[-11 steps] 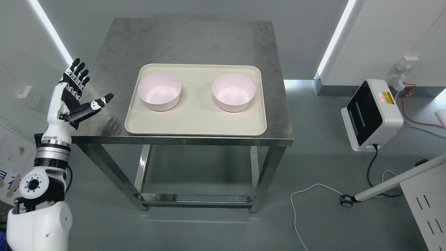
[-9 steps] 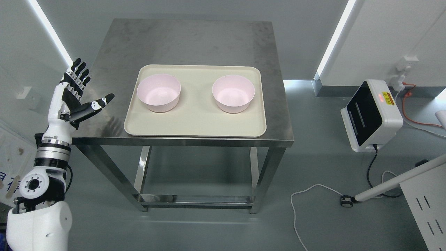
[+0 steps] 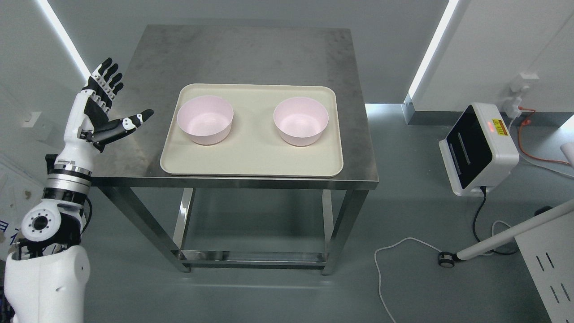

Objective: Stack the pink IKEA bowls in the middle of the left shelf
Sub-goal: 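Move the left hand toward the pink bowl farther from the table edge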

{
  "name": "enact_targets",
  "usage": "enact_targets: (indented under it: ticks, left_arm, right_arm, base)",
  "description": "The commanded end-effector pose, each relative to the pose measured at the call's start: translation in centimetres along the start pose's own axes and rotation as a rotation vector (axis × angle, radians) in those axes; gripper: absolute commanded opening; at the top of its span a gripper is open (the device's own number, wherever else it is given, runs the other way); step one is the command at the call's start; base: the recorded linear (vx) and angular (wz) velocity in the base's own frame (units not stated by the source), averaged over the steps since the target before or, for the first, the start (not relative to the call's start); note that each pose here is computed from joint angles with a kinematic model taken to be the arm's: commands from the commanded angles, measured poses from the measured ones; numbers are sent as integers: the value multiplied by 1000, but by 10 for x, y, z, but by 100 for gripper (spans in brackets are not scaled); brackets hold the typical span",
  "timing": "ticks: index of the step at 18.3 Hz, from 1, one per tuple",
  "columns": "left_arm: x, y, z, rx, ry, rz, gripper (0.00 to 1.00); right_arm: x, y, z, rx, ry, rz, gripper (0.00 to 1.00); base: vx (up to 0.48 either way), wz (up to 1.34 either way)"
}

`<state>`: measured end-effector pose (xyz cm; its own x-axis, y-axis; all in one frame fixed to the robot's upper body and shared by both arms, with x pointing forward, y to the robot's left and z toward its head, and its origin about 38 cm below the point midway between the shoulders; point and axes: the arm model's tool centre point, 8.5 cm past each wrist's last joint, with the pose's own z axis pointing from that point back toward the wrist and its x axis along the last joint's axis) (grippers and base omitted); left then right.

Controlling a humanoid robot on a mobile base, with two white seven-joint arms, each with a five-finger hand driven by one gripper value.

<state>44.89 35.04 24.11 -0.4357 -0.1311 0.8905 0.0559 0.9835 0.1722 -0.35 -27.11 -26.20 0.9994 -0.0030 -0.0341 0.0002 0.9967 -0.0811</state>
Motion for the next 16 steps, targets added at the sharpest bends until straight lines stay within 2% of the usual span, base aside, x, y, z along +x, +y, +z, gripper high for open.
enact_targets:
  ticks: [1,4,8,11,16]
  left_arm:
    - [6,-18,-20,-196,41,-231,100]
    - [-7,-44,-55,-277,105,-368,100]
    - [-22,-87,-89,-322,170,-281,100]
    - [-43,-107,-95,-377,249,-274,100]
    - [-65,-103,-97,-406,345,-267,97]
  right_arm:
    - [-7,-11,-1,-17,-5,-12,100]
    - [-7,-11,-1,-17,-5,-12,100]
    - [-7,-11,-1,-17,-5,-11,100]
    - [-7,-11,-1,-17,-4,-11,100]
    - [-7,-11,-1,-17,-4,-11,100]
  base:
    - [-16,0]
    - [-9,0]
    - [0,0]
    - [0,0]
    - [0,0]
